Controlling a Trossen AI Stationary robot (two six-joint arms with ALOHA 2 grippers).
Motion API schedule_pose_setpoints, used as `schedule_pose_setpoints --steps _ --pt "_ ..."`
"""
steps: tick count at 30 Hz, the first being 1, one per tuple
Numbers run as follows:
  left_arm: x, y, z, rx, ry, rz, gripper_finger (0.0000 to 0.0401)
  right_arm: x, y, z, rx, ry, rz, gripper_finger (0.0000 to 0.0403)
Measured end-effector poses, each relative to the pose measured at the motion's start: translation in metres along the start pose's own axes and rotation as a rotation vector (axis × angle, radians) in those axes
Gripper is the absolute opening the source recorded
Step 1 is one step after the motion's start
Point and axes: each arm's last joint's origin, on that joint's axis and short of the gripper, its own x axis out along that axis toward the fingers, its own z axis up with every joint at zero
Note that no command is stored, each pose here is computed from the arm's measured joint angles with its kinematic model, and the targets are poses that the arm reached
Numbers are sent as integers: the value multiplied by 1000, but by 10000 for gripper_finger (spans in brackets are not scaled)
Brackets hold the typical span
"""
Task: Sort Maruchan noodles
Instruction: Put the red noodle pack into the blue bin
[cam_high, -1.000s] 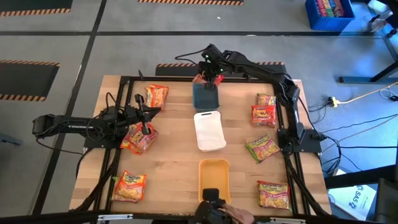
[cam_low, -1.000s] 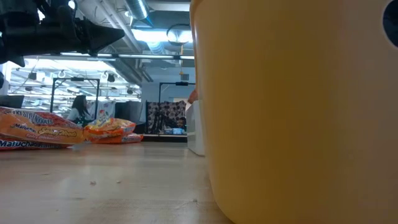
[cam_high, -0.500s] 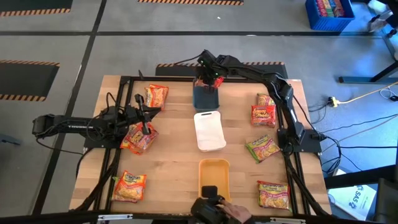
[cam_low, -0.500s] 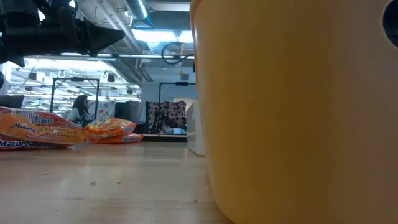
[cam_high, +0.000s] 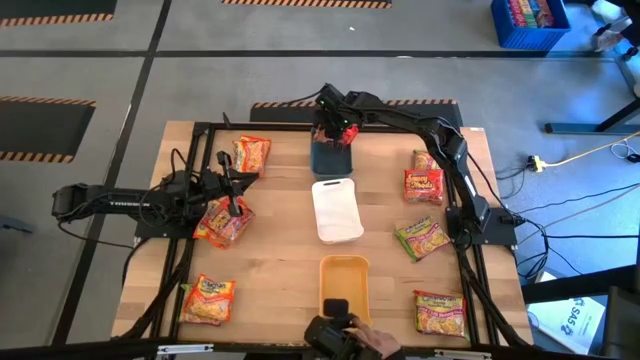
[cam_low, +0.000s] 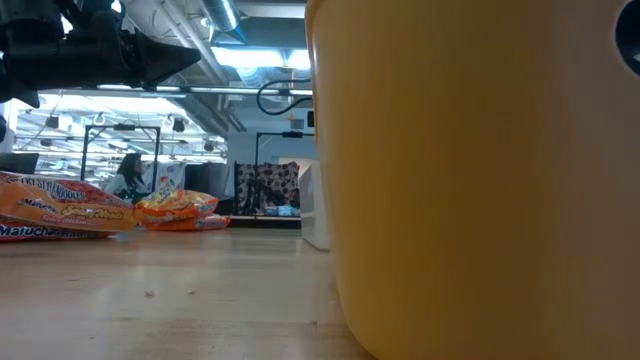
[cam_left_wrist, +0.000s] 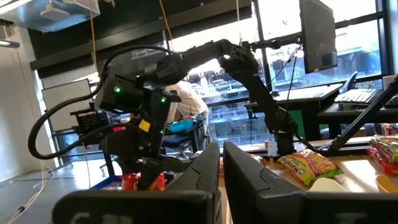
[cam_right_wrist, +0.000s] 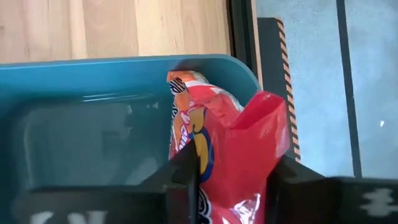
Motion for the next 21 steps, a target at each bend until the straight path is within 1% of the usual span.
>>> schedule_pose_setpoints --steps 6,10,14,18,21 --pt "0 0 0 0 0 0 16 4 1 -2 26 3 2 165" --pt "0 0 0 0 1 0 16 4 1 -1 26 -7 0 187" --pt "0 0 0 0 1 0 16 4 2 1 28 -44 41 189" --pt "0 0 0 0 3 -1 16 4 1 1 27 -34 10 179" --pt "0 0 0 0 4 -1 16 4 1 1 28 -35 10 164"
